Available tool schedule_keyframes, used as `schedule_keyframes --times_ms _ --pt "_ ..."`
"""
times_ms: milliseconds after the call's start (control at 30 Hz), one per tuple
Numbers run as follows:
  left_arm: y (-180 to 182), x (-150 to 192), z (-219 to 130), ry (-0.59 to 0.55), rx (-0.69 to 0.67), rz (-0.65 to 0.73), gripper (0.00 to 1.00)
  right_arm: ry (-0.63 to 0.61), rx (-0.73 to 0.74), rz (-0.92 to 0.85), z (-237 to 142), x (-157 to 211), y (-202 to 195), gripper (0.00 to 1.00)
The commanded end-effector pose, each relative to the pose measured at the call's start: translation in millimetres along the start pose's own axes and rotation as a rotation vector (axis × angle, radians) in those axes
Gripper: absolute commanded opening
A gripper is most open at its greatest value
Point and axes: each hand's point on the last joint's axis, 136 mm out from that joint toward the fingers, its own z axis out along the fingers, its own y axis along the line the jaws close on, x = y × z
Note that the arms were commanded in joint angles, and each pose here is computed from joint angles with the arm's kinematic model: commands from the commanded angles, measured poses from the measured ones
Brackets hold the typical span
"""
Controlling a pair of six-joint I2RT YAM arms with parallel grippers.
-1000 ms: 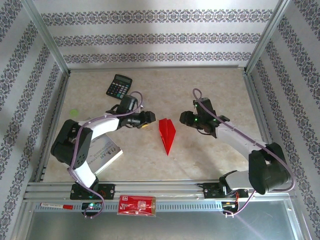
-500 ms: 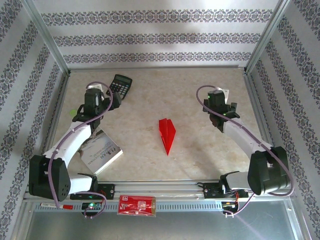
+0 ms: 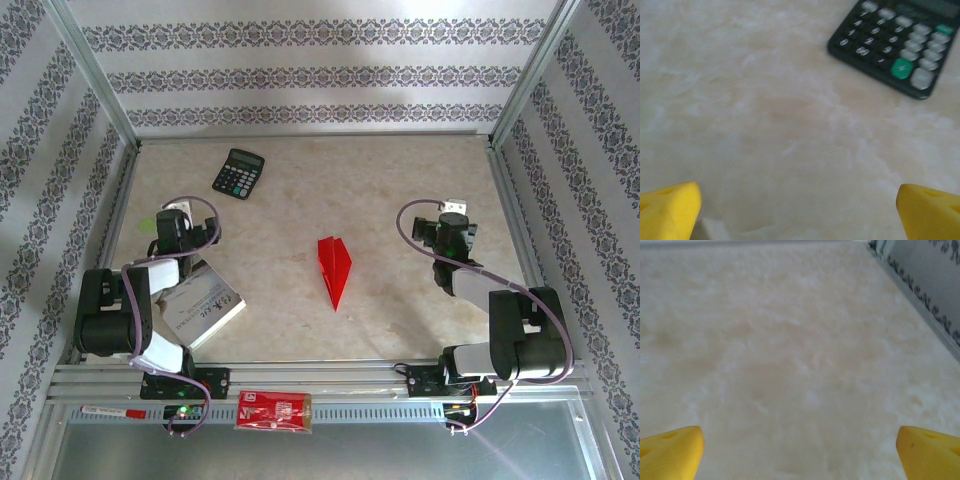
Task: Fold a paper plane with a square sheet of paper (pick it up from the middle)
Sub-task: Reset both arms
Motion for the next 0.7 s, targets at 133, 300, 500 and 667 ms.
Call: schedule_keyframes --times_ms 133,300,500,667 --pt "-17.6 -24.1 -11.8 -0.192 0.099 0.06 1.0 -0.199 -0.121 0.024 9.1 -9.7 11.9 0.98" --pt "-35.3 -17.6 -7.3 -0.181 0.152 0.135 1.0 -0.182 -0.126 0.012 9.0 -8.4 13.6 0.98" --pt "-35.9 -16.1 -7.5 -0.189 0.143 0.142 1.0 -0.179 -0.126 -0.006 8.6 -8.3 16.7 0.98" --pt "-28.9 -6.8 -8.1 -0.207 0.086 0.133 1.0 -0.17 -0.136 -0.02 10.5 -7.7 20.9 0.98"
